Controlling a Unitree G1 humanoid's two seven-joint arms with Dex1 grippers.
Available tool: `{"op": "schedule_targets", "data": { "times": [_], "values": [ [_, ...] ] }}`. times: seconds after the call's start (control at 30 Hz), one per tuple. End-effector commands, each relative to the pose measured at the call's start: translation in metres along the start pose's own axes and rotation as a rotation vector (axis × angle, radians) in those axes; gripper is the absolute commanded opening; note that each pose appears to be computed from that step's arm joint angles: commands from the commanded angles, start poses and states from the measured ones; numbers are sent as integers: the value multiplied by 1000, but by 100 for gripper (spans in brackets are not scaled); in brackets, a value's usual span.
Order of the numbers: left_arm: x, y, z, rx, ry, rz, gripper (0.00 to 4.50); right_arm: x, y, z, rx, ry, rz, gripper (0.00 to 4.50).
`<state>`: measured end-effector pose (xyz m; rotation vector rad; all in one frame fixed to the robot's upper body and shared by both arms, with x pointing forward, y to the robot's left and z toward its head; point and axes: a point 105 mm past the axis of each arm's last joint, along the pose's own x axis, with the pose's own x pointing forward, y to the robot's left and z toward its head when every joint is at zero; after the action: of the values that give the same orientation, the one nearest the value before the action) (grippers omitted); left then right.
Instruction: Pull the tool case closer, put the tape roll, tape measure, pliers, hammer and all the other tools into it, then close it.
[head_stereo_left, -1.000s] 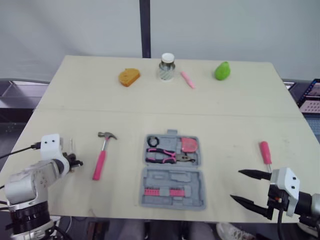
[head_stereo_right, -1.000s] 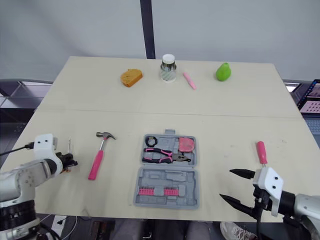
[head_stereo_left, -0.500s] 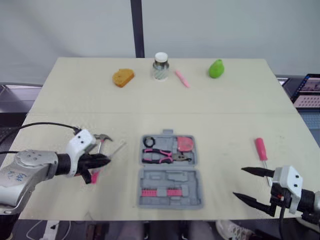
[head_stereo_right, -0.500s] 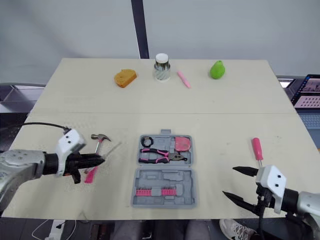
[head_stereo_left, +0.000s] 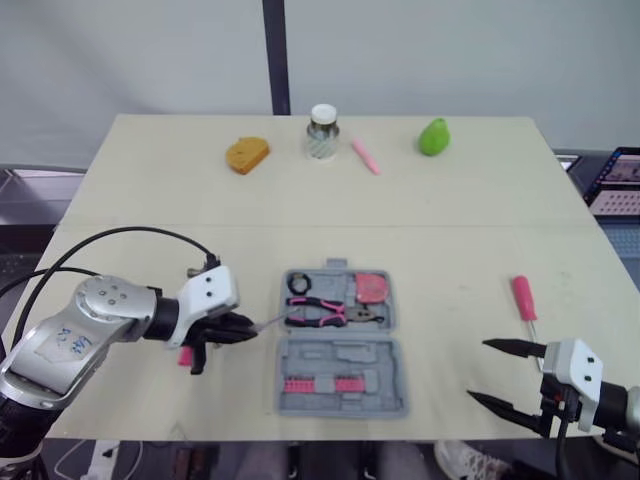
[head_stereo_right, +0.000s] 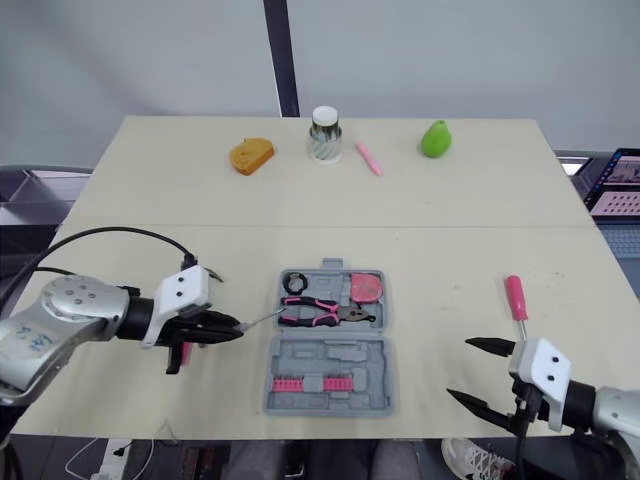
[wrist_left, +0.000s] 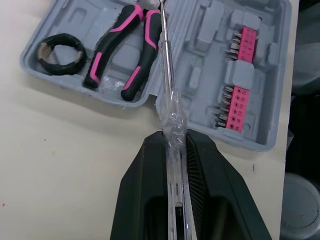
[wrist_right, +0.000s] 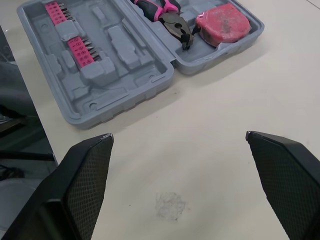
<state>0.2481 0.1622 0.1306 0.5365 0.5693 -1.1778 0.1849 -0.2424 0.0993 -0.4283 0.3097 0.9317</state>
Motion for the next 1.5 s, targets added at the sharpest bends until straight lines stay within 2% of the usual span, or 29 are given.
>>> {"op": "schedule_targets", "data": {
  "times": [0.03, 0.23, 0.33, 0.5, 0.8, 1.13, 1.5],
  "values": [
    [-2, -2, 7, 33, -9, -2, 4, -4, -2, 4, -22, -7, -6, 450],
    [-2, -2, 7, 32, -8, -2, 4, -4, -2, 4, -23, -7, -6, 450],
    [31, -9, 35, 307, 125, -178, 4, -6, 3, 1, -19, -6, -34, 450],
    [46, -4, 50, 405, 167, -206, 4, -5, 4, 1, -21, -9, -46, 450],
    [59, 0, 56, 427, 187, -209, 4, -5, 3, 0, -22, -1, -54, 450],
    [75, 5, 70, 477, 297, -197, 4, -6, 2, -2, -29, 9, -52, 450],
    [97, -13, 68, 393, 316, -215, 4, -10, 7, -5, -30, 24, -49, 450]
  ]
}}
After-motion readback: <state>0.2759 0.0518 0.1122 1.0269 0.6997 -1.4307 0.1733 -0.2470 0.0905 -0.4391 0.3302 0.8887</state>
